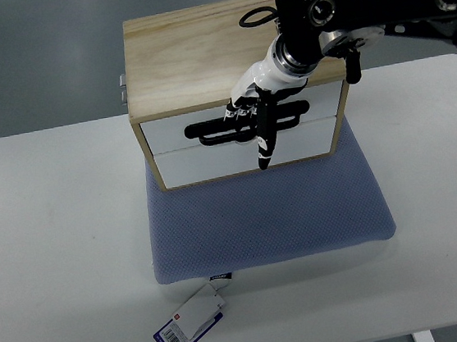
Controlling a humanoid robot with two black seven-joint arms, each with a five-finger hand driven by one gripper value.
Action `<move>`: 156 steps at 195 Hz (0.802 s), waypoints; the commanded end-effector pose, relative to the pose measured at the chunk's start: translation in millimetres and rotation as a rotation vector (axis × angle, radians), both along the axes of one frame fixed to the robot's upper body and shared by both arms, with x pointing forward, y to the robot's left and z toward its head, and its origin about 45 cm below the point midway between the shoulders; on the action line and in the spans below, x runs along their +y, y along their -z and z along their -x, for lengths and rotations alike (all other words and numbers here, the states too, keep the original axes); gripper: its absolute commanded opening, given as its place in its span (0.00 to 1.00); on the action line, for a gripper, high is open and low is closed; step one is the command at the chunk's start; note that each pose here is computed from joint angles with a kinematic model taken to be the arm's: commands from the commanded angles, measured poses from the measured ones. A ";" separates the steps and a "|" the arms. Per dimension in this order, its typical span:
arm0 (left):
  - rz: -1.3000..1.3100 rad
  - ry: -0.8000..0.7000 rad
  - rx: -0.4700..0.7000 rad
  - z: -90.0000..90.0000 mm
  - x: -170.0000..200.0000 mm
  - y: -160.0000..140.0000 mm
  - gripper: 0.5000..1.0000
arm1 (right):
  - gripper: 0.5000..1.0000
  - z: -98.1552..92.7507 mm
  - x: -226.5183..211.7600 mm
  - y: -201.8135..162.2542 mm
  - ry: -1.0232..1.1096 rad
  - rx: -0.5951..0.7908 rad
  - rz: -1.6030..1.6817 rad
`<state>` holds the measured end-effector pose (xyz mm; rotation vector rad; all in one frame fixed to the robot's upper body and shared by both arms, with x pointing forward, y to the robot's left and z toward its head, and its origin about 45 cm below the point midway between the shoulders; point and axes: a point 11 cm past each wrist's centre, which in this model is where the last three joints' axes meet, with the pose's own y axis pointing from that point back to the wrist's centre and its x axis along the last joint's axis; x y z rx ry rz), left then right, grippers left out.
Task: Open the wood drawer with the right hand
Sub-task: 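Curl the right hand's fingers around the black handle, then pull the upper drawer toward the robot with the right hand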
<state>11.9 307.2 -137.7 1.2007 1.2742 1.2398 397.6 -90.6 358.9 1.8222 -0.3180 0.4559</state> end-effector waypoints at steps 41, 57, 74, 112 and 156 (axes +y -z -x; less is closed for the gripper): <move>0.000 0.000 0.000 0.0 0.0 0.0 1.00 | 0.89 0.6 -1.0 8.1 -0.003 0.011 0.014; -0.001 -0.002 0.000 -0.1 0.5 0.0 1.00 | 0.89 1.3 -0.8 7.8 -0.007 0.017 0.015; -0.001 -0.002 0.000 -0.1 0.5 0.0 1.00 | 0.89 2.4 -0.9 8.2 -0.013 0.026 0.015; -0.001 -0.002 0.000 -0.1 0.5 0.0 1.00 | 0.89 8.2 -3.8 9.6 -0.052 0.081 0.031; -0.001 -0.003 -0.001 -0.2 0.5 0.0 1.00 | 0.89 12.9 -1.4 6.1 -0.075 0.097 0.023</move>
